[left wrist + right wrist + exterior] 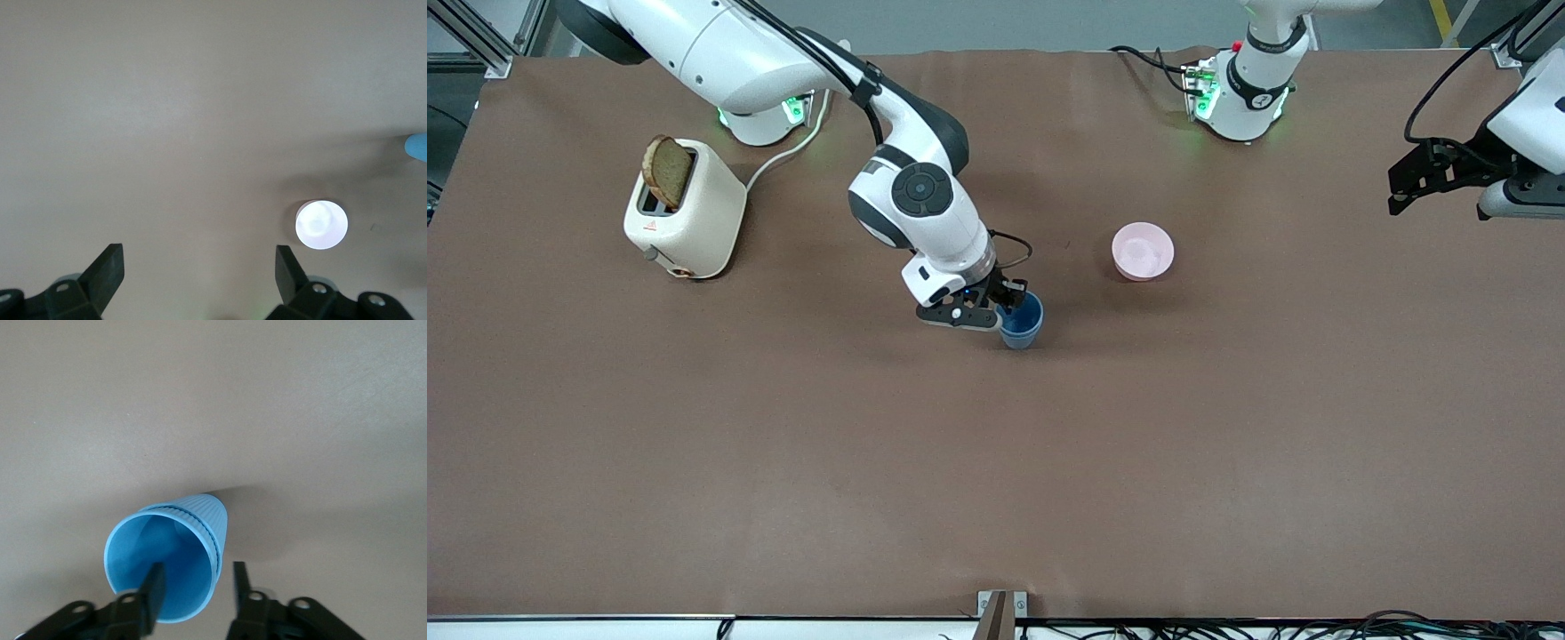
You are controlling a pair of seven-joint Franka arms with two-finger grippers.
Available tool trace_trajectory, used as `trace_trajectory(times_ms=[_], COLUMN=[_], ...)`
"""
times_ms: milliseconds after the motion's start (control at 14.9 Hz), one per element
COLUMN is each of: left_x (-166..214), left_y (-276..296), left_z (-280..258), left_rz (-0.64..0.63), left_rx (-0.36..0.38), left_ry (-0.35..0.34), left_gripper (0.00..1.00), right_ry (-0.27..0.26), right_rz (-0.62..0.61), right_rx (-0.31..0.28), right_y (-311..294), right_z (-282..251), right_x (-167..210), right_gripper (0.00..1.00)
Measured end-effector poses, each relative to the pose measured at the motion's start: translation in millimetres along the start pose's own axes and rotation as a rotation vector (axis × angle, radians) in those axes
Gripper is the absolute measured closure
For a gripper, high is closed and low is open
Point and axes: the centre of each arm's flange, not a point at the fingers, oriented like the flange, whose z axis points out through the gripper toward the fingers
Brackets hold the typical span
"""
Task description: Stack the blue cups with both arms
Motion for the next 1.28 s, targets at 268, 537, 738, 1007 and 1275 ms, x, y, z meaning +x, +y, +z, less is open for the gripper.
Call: trace_trajectory(times_ms=[268, 537, 738, 1007, 1275], left_x=[0.1, 0.1, 0.1, 0.1, 0.1], left_y=[-0.2, -0.3, -0.2, 0.1, 0.2], left_z=[-0.1, -0.3, -0.4, -0.5, -0.7], left_rz=[0.0, 0.0, 0.0, 0.0, 0.0], left_rx=[0.0, 0.0, 0.0, 0.0, 0.0], left_ry=[0.001, 0.002, 0.002, 0.002, 0.003], left_gripper=[0.0, 0.0, 0.0, 0.0, 0.0], right_ry=[0.018, 0.097, 0.12, 0.082, 0.071], right_rz=[0.001, 0.033, 0.009, -0.053, -0.088], right_rx=[0.01, -0.052, -0.172, -0.253, -0.277], right_y=[-2.0, 19.7, 64.7, 158.1, 273.9], right_z=[-10.7, -89.6, -157.5, -228.1, -295.8], right_x=[3.8, 41.6, 69.4, 122.6, 169.6], right_gripper=[0.07, 0.0, 0.0, 0.0, 0.0])
